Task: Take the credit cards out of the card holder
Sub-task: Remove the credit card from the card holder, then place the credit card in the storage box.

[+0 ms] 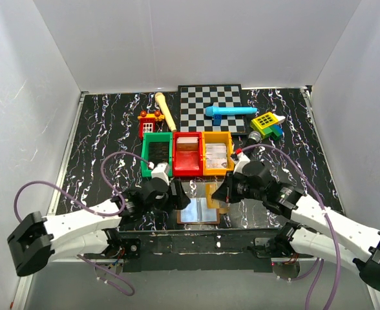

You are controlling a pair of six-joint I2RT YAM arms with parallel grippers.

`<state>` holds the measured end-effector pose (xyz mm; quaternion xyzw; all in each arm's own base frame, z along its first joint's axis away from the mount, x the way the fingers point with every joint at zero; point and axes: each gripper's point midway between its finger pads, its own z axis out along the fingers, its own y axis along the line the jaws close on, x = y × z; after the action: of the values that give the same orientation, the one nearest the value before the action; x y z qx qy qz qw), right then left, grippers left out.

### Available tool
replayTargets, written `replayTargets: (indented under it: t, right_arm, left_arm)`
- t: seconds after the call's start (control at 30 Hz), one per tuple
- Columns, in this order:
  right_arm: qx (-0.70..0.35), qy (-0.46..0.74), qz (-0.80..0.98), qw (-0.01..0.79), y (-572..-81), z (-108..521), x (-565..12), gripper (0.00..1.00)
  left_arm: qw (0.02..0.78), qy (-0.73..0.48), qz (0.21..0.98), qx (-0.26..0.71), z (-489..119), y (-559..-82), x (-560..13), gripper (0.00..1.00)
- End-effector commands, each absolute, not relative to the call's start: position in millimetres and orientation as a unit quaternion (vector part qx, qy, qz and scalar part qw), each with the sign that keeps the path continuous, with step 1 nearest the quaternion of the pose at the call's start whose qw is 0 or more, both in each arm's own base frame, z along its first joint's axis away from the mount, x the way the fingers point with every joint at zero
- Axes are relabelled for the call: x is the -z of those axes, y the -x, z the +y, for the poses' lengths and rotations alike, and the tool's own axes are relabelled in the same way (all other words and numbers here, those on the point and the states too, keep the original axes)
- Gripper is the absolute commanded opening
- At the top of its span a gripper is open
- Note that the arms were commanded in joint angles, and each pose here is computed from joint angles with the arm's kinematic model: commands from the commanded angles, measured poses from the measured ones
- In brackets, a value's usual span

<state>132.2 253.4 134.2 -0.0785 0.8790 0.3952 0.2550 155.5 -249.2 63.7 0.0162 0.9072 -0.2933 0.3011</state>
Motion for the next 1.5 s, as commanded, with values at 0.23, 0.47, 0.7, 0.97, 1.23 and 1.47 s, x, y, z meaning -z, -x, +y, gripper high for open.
replayTargets:
  t: [0.23, 0.47, 0.7, 0.97, 1.23, 1.47]
  right_arm:
    - [-0.501, 0.334, 0.775, 0.195, -84, 290, -219, 0.01]
    - [-0.559, 0.381, 0.718, 0.159, -62, 297, -243, 0.01]
    - [-0.575, 0.403, 0.698, 0.139, -51, 301, -251, 0.01]
    - [-0.574, 0.409, 0.695, 0.138, -49, 302, -255, 0.01]
    - [-0.54, 0.36, 0.723, 0.237, -75, 295, -259, 0.5]
    - [-0.536, 0.329, 0.723, 0.287, -85, 289, -270, 0.62]
  left_arm:
    - [0.466, -0.12, 0.735, 0.478, -252, -141, -209, 0.73]
    - [0.472, -0.216, 0.633, 0.575, -260, -98, -250, 0.75]
    - [0.434, -0.27, 0.609, 0.606, -278, -81, -257, 0.61]
    - [0.413, -0.29, 0.603, 0.618, -286, -74, -254, 0.14]
    - [0.435, -0.246, 0.614, 0.611, -276, -85, -247, 0.0]
    - [0.447, -0.199, 0.612, 0.622, -267, -90, -243, 0.0]
